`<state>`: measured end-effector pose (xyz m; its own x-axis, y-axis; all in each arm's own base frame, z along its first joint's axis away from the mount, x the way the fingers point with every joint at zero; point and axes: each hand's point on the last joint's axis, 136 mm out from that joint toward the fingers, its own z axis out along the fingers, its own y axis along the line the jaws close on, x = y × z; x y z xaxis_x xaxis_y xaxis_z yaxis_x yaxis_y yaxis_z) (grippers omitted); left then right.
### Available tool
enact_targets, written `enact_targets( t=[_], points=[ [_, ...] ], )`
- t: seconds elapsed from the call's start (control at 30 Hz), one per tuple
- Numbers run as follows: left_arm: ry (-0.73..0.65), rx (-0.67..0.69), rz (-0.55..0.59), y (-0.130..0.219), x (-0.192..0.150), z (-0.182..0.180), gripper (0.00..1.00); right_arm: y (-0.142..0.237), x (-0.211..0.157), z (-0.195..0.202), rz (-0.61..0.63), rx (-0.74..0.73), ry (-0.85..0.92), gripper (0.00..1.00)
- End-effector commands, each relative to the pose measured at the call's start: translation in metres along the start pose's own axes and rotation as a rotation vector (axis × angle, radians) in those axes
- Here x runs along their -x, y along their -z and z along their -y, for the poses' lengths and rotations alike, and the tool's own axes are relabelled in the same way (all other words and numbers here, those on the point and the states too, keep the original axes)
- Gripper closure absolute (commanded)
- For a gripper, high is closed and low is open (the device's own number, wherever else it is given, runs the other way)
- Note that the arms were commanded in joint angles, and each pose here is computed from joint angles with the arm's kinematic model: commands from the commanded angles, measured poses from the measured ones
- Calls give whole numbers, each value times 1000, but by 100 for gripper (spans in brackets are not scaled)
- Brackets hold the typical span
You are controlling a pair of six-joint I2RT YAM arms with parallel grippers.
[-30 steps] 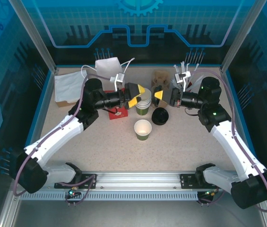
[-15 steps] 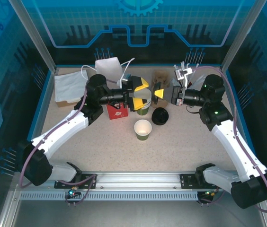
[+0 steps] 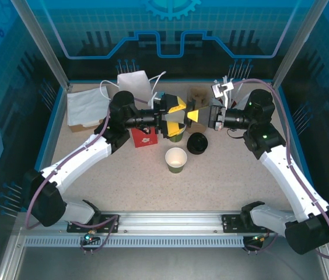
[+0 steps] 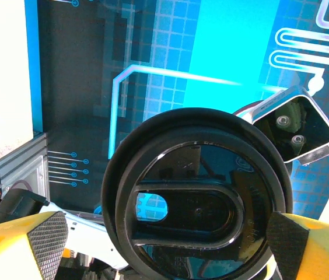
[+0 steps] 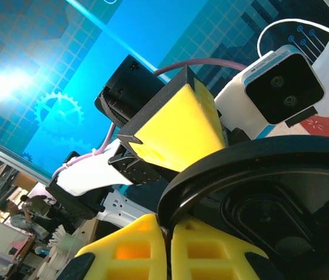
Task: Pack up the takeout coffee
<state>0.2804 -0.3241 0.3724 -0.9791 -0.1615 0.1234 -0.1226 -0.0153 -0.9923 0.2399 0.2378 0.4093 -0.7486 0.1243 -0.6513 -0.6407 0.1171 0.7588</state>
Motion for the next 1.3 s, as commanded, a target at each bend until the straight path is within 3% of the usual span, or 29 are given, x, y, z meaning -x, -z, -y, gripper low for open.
enact_targets(
  t=[0.0, 0.4, 0.83, 1.27],
  points=[
    [-48, -46, -37, -2, -8, 21, 6, -4, -6, -5, -39, 15, 9, 93],
    [-63, -46, -24, -1, -6, 20, 2, 3, -8, 1, -41, -9, -4, 93],
    [-72, -44, -47, -5, -9, 21, 18, -2, -8, -5, -52, 21, -4, 93],
    [-91, -60, -76, -10, -16, 28, 17, -9, -7, -2, -51, 30, -7, 93]
  ],
)
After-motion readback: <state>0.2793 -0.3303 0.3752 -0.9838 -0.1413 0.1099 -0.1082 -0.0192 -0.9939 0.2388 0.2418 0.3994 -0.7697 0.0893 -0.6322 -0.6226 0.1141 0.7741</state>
